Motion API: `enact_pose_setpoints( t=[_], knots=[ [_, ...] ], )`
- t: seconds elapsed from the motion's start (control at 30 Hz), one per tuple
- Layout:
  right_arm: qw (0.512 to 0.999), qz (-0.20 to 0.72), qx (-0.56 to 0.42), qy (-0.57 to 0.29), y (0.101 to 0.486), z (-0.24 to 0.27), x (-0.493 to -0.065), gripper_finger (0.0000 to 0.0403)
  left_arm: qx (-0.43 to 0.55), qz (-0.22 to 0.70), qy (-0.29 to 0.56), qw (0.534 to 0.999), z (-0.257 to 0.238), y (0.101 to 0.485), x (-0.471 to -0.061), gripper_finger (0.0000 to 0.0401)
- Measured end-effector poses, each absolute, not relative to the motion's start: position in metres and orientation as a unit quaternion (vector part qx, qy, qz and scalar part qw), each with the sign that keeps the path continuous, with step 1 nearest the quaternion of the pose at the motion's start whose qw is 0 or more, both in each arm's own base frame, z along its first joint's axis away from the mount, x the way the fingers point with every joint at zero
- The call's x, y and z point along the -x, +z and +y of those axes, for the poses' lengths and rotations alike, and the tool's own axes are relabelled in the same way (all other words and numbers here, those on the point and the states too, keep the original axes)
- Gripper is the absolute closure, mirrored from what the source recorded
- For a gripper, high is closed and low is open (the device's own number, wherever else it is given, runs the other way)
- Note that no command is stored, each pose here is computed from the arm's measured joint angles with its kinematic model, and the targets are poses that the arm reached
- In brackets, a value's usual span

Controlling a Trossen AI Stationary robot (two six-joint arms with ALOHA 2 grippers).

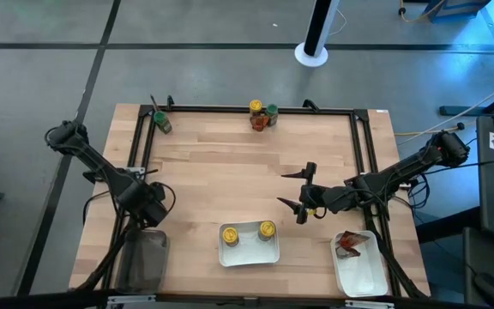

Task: Sort spices by type
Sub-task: Put the bottom left green seasoning bottle into the black bin

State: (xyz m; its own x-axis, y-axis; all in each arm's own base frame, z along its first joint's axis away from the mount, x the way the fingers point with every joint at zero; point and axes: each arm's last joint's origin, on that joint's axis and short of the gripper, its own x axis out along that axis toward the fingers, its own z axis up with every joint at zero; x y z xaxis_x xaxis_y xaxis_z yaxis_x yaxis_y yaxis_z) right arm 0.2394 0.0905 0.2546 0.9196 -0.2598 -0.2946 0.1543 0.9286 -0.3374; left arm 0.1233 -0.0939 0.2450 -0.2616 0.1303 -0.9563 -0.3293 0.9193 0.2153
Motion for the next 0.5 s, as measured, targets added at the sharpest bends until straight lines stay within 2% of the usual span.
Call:
enact_pose_setpoints(
  t=[0.37, 0.5],
  knots=[
    [0.962, 0.173, 0.187, -0.102, 0.255, 0.090, -0.239, 0.0072, 0.160, 0.718, 0.178, 0.654, -0.104, 0.297, -0.137, 0.0209],
    [0.956, 0.175, 0.212, -0.098, 0.255, 0.090, -0.239, 0.0072, 0.199, 0.707, 0.178, 0.655, -0.109, 0.312, -0.143, 0.0209]
  ],
)
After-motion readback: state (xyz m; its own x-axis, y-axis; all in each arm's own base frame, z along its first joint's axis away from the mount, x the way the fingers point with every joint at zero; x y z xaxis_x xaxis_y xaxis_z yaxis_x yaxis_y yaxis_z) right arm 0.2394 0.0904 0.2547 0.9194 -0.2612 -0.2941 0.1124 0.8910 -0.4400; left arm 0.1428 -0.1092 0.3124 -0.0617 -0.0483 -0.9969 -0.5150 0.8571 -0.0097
